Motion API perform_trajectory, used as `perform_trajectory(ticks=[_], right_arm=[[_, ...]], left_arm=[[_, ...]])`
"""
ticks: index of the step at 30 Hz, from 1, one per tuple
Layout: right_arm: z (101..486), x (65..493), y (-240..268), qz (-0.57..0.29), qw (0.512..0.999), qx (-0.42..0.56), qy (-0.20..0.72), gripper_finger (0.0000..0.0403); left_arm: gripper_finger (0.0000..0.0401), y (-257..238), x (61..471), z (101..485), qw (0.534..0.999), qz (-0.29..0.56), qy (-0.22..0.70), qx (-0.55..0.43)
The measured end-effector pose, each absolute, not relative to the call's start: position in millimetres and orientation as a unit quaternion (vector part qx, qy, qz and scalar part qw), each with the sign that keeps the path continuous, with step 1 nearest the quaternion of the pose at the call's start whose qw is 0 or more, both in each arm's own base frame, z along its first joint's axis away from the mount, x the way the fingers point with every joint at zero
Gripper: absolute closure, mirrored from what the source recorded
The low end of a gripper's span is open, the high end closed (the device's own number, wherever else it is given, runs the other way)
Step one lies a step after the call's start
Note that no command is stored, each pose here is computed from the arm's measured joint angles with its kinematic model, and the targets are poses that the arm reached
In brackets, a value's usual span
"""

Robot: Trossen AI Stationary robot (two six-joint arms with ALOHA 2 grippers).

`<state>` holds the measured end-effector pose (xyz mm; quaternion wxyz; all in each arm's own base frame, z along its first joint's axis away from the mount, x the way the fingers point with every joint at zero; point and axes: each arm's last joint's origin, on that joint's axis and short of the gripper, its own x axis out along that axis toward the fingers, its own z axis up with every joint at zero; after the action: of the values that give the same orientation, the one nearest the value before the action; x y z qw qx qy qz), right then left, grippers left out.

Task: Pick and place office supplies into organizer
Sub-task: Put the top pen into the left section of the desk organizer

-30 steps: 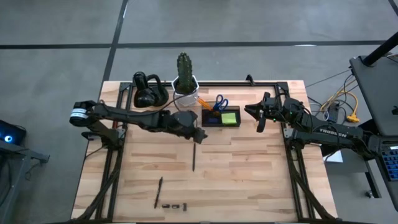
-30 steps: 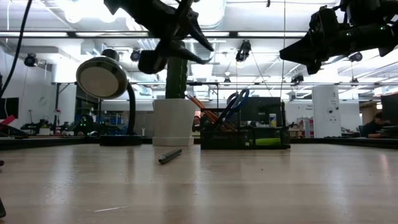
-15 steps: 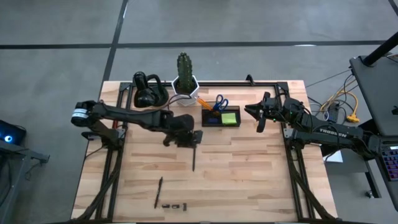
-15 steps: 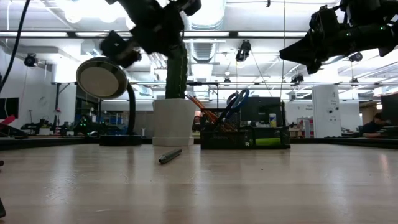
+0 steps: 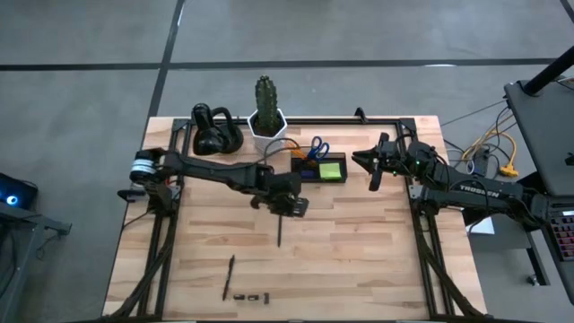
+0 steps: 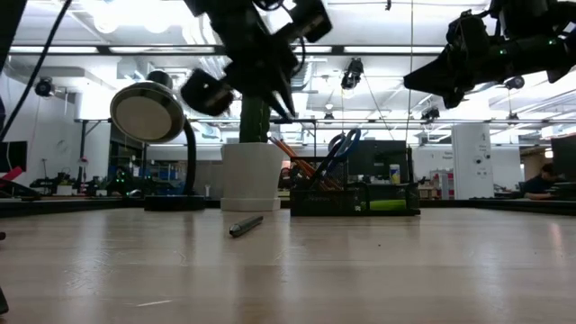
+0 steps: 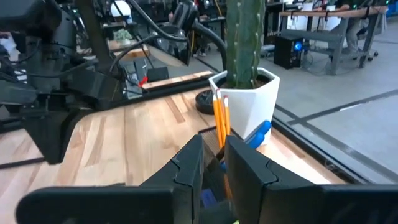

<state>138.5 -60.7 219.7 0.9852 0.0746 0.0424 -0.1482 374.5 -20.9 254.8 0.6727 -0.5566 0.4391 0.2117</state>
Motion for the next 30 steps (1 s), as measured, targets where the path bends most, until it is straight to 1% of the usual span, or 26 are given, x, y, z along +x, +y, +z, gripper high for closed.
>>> perform_trajectory(ticks=[1,6,10,13,18,21,24,27,30], right_arm=[[219.4,138.6,-60.7,-0.148,0.985,0.075,0.044,0.0346],[219.1,138.8,-60.8,-0.149,0.985,0.078,0.044,0.0346],[219.1,138.9,-60.9,-0.15,0.985,0.077,0.044,0.0346],[219.1,138.9,-60.9,-0.15,0.985,0.076,0.044,0.0346],[219.1,138.9,-60.9,-0.15,0.985,0.075,0.045,0.0346],[219.1,138.9,-60.9,-0.15,0.985,0.075,0.045,0.0346],[219.1,138.9,-60.9,-0.15,0.985,0.075,0.045,0.0346],[219.1,138.9,-60.9,-0.15,0.985,0.075,0.045,0.0346],[219.1,138.9,-60.9,-0.15,0.985,0.075,0.045,0.0346]], left_arm=[[0.039,-20.9,377.0,252.7,0.677,0.205,0.435,-0.557],[0.039,-22.9,378.3,242.9,0.66,0.186,0.457,-0.566],[0.0381,-22.7,378.0,241.9,0.665,0.179,0.462,-0.559],[0.0355,-22.4,378.9,243.5,0.689,0.159,0.465,-0.533],[0.0289,-22.5,379.8,243.1,0.692,0.157,0.46,-0.533],[0.0259,-22.5,381.9,244.1,0.699,0.149,0.45,-0.535],[0.0244,-21.4,385.5,246.0,0.709,0.137,0.433,-0.54],[0.0239,-19.6,387.8,246.8,0.716,0.13,0.42,-0.542],[0.0239,-17.8,385.9,243.4,0.698,0.15,0.423,-0.559]])
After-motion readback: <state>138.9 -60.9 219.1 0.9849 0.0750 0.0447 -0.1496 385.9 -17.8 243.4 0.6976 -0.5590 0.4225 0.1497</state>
